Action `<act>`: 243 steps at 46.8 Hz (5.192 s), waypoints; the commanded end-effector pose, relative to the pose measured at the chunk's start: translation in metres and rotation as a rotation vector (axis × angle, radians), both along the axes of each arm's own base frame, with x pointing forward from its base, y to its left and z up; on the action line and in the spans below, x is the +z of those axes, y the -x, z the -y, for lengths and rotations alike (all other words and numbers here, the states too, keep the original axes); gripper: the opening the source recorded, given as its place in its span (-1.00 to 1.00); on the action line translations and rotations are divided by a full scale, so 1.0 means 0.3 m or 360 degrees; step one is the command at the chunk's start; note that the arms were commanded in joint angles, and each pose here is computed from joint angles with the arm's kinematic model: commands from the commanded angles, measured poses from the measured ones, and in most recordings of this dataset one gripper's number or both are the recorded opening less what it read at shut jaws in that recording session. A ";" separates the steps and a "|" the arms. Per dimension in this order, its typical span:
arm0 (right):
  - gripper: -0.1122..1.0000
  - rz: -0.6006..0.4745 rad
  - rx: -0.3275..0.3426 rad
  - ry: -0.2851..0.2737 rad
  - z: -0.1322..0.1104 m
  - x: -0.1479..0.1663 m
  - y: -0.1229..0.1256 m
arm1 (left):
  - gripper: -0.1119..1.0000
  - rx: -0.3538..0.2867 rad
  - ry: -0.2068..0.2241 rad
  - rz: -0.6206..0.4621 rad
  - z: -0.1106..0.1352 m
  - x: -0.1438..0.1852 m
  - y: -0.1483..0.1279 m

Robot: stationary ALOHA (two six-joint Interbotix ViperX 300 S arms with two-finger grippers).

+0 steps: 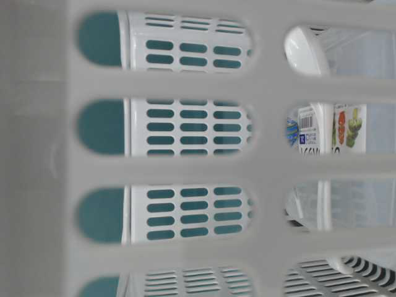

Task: Pick up the chinese spoon from the shopping basket with the left arm.
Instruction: 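Move the left gripper over the basket toward the white spoon, then lower the open left gripper around the white spoon's handle, then close the left gripper on the spoon handle and lift it, then hold the white spoon raised in the left gripper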

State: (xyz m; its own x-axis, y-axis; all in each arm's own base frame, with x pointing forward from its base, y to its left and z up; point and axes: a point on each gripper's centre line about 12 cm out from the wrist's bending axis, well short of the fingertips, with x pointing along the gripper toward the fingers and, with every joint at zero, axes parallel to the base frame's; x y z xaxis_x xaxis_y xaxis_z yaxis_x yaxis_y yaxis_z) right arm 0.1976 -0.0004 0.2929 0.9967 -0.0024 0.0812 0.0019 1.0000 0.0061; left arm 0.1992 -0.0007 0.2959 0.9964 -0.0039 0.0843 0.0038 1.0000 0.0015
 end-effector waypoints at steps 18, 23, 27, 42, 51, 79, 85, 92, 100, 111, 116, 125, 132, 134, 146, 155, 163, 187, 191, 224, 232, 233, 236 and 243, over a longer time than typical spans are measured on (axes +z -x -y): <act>-0.80 -0.0036 -0.0060 -0.0030 0.025 0.002 -0.004 | -0.80 -0.0087 -0.0077 -0.0757 0.058 0.161 -0.272; -0.80 -0.0080 -0.0059 -0.0040 0.025 -0.009 -0.005 | -0.80 -0.0086 -0.0083 -0.0905 0.064 0.176 -0.338; -0.80 -0.0101 -0.0058 -0.0060 0.025 -0.014 -0.004 | -0.80 -0.0082 -0.0087 -0.1013 0.066 0.177 -0.386; -0.69 -0.0110 -0.0056 -0.0095 0.025 -0.018 -0.004 | -0.80 -0.0066 -0.0094 -0.1408 0.076 0.113 -0.565; -0.04 -0.0110 -0.0057 -0.0092 0.025 -0.018 -0.004 | -0.80 -0.0073 -0.0104 -0.1474 0.087 0.059 -0.624; 0.46 -0.0125 -0.0057 -0.0076 0.025 -0.025 -0.008 | 0.73 -0.0072 -0.0114 -0.1778 0.106 -0.176 -0.791; 0.46 -0.0128 -0.0058 -0.0081 0.025 -0.027 -0.007 | 0.61 -0.0076 -0.0114 -0.1829 0.117 -0.231 -0.811; 0.46 -0.0130 -0.0060 -0.0081 0.026 -0.029 -0.007 | 0.63 -0.0089 -0.0130 -0.1819 0.122 -0.249 -0.820; 0.46 -0.0140 -0.0065 -0.0081 0.028 -0.038 -0.005 | 0.60 -0.0088 -0.0125 -0.1841 0.123 -0.303 -0.822; 0.46 -0.0147 -0.0070 -0.0082 0.030 -0.044 -0.004 | 0.15 -0.0091 -0.0125 -0.1849 0.126 -0.343 -0.820; 0.46 -0.0149 -0.0070 -0.0084 0.030 -0.046 -0.004 | -0.31 -0.0097 -0.0137 -0.1860 0.125 -0.348 -0.812; 0.46 -0.0161 -0.0070 -0.0097 0.030 -0.056 -0.002 | -0.57 -0.0096 -0.0136 -0.1814 0.125 -0.278 -0.812; 0.46 -0.0168 -0.0070 -0.0097 0.030 -0.063 -0.001 | -0.57 -0.0088 -0.0127 -0.1707 0.121 -0.123 -0.813; 0.46 -0.0171 -0.0070 -0.0097 0.030 -0.065 -0.001 | -0.57 -0.0078 -0.0105 -0.1693 0.121 -0.079 -0.810; 0.46 -0.0176 -0.0071 -0.0097 0.030 -0.069 0.000 | -0.57 -0.0070 -0.0095 -0.1744 0.132 0.132 -0.789; 0.46 -0.0173 -0.0070 -0.0097 0.030 -0.067 0.000 | -0.57 -0.0059 -0.0084 -0.1739 0.127 0.212 -0.790; 0.46 -0.0173 -0.0068 -0.0097 0.029 -0.068 0.001 | -0.57 -0.0055 -0.0080 -0.1737 0.125 0.216 -0.789; 0.46 -0.0173 -0.0070 -0.0097 0.030 -0.068 0.001 | -0.57 -0.0053 -0.0079 -0.1737 0.123 0.216 -0.791; 0.46 -0.0176 -0.0071 -0.0097 0.030 -0.069 0.000 | -0.57 -0.0053 -0.0079 -0.1735 0.123 0.217 -0.791; 0.46 -0.0164 -0.0071 -0.0084 0.030 -0.064 0.004 | -0.57 -0.0055 -0.0083 -0.1732 0.123 0.217 -0.795; 0.46 -0.0162 -0.0071 -0.0082 0.030 -0.063 0.005 | -0.57 -0.0058 -0.0085 -0.1732 0.125 0.217 -0.794; 0.46 -0.0162 -0.0070 -0.0079 0.030 -0.063 0.005 | -0.57 -0.0058 -0.0085 -0.1730 0.125 0.217 -0.795; 0.46 -0.0162 -0.0070 -0.0079 0.030 -0.063 0.005 | -0.57 -0.0058 -0.0085 -0.1732 0.125 0.217 -0.794; 0.46 -0.0159 -0.0071 -0.0082 0.030 -0.061 0.004 | -0.57 -0.0058 -0.0085 -0.1730 0.125 0.217 -0.795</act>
